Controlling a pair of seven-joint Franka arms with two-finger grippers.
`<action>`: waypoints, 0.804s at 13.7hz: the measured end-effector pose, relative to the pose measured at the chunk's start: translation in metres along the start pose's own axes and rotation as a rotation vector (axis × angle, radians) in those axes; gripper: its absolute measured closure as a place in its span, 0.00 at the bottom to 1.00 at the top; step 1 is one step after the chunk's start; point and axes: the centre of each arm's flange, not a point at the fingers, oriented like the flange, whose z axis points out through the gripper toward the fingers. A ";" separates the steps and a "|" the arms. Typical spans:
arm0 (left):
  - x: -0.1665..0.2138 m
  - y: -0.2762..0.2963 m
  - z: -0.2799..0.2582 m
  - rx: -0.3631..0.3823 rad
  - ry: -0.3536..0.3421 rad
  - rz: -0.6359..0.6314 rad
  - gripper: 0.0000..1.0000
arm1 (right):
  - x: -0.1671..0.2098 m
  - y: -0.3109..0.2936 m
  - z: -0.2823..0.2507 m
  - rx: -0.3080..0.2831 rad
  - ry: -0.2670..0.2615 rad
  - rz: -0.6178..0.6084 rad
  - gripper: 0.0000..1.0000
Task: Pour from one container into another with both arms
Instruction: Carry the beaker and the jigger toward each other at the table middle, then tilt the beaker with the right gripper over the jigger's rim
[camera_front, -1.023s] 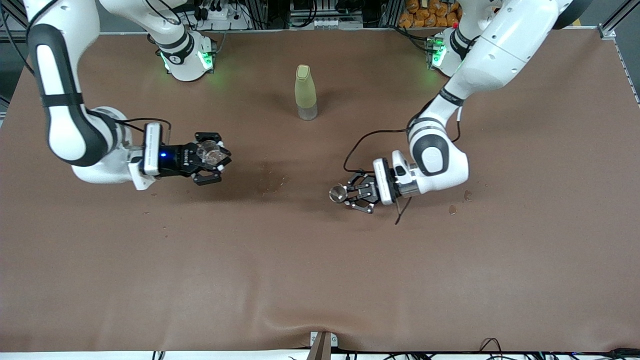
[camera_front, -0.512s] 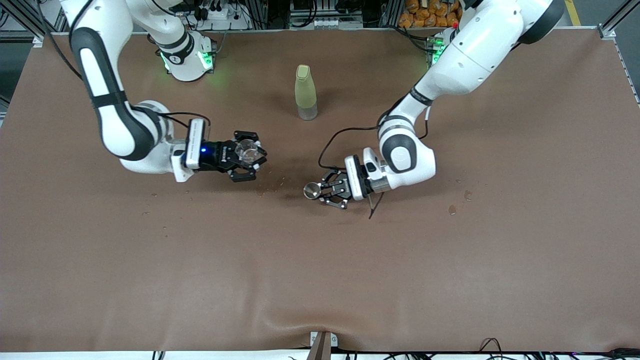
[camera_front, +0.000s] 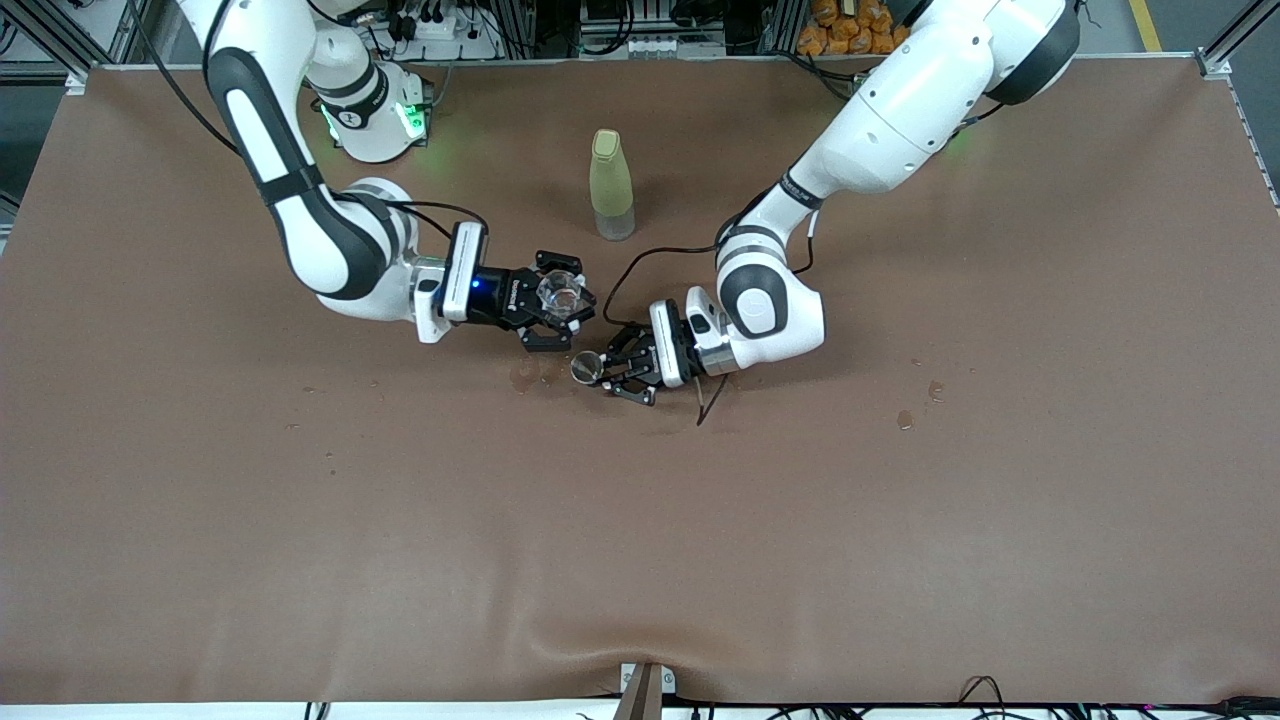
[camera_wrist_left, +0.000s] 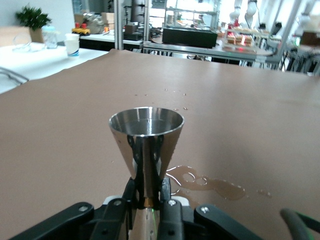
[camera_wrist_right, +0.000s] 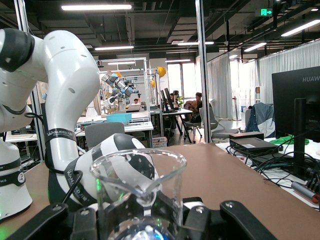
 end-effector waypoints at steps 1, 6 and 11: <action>0.000 -0.001 0.000 0.004 0.000 0.045 0.79 | -0.004 -0.003 0.000 0.001 -0.006 0.008 0.85; 0.000 -0.013 -0.008 0.025 0.011 0.078 0.79 | -0.032 -0.017 -0.007 0.003 -0.037 0.035 0.85; 0.000 -0.006 -0.004 0.030 0.053 0.030 0.79 | -0.045 -0.021 -0.003 -0.007 -0.034 0.069 0.85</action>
